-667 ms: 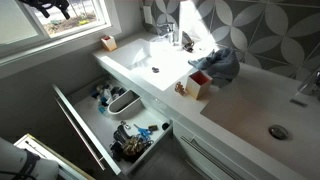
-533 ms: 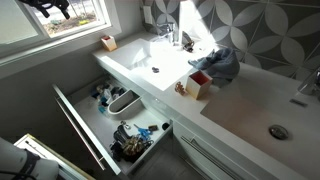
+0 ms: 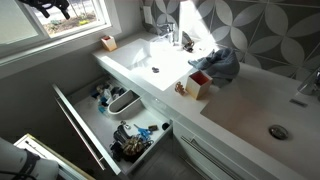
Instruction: Move the box to the left
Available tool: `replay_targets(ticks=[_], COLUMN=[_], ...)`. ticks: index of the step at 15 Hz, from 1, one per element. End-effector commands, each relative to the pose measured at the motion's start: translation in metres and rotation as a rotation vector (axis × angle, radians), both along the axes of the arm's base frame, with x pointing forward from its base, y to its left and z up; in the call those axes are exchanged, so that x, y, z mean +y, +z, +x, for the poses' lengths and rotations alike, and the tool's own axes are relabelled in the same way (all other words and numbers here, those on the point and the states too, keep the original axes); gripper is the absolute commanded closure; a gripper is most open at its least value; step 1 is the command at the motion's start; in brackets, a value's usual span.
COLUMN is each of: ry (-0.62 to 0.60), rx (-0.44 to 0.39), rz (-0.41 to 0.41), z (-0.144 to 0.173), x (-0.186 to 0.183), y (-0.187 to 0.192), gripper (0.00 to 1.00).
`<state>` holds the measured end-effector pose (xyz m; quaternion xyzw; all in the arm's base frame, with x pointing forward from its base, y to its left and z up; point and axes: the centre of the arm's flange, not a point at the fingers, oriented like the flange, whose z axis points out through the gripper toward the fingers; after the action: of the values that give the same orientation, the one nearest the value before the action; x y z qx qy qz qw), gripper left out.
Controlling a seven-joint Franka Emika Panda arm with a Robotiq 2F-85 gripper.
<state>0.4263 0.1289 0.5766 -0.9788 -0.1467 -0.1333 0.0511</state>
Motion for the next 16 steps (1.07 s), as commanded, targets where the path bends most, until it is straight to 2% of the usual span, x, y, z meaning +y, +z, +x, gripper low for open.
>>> replay_targets(ticks=[1, 3, 5, 8, 11, 12, 13, 14, 16], ry=[0.000, 0.000, -0.051, -0.152, -0.278, -0.321, -0.274, -0.305, -0.324], rx=[0.000, 0.000, -0.077, -0.210, -0.284, -0.297, -0.269, -0.284, -0.292], rz=[0.000, 0.000, -0.024, -0.046, -0.017, 0.004, -0.014, -0.008, -0.005], z=[0.000, 0.000, 0.013, 0.039, 0.054, 0.056, 0.036, 0.037, 0.041], x=[0.000, 0.000, -0.022, -0.083, -0.149, -0.167, -0.147, -0.163, -0.174], y=[0.000, 0.000, 0.017, 0.061, 0.097, 0.108, 0.088, 0.096, 0.102], gripper=[0.00, 0.00, 0.00, 0.00, 0.00, 0.00, 0.00, 0.00, 0.00])
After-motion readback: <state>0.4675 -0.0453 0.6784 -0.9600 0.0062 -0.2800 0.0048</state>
